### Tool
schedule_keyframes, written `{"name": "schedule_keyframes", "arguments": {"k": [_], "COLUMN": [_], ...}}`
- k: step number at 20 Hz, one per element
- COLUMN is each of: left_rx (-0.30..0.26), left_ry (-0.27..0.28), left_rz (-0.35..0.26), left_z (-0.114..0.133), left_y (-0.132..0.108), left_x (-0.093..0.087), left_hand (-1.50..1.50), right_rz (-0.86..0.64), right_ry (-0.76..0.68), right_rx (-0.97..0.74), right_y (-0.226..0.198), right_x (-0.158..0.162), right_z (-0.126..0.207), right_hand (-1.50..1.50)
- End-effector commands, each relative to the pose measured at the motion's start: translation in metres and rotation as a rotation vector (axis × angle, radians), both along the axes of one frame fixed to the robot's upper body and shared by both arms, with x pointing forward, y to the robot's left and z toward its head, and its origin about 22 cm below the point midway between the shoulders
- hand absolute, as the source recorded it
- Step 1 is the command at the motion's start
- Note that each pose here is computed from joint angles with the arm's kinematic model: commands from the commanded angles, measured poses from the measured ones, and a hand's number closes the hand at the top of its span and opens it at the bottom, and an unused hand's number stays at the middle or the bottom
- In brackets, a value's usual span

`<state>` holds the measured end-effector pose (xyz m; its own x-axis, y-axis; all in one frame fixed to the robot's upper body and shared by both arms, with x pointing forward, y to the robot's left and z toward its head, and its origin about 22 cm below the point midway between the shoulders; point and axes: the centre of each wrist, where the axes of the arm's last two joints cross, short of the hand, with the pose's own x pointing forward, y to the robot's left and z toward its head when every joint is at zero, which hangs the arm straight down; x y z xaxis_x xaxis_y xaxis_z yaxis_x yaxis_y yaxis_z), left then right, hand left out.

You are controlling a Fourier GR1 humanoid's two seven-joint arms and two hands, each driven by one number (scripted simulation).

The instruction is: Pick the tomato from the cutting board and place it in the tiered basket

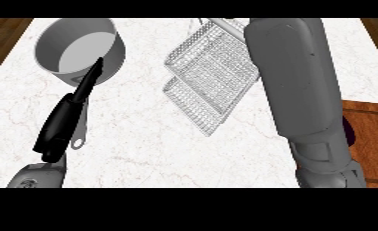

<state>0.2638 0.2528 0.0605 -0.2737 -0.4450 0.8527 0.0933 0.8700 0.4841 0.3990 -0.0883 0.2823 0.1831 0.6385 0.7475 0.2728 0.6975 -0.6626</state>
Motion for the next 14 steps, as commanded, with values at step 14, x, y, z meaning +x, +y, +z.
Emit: {"name": "schedule_keyframes", "arguments": {"k": [14], "left_rx": [-0.009], "left_ry": [0.030], "left_rz": [0.081], "left_z": [-0.014], "left_y": [0.014], "left_x": [-0.002], "left_hand": [0.00], "right_rz": [-0.398], "right_ry": [-0.449], "right_rx": [0.267], "right_y": [-0.064], "right_x": [0.010], "right_z": [0.015], "right_hand": [-1.50]}}
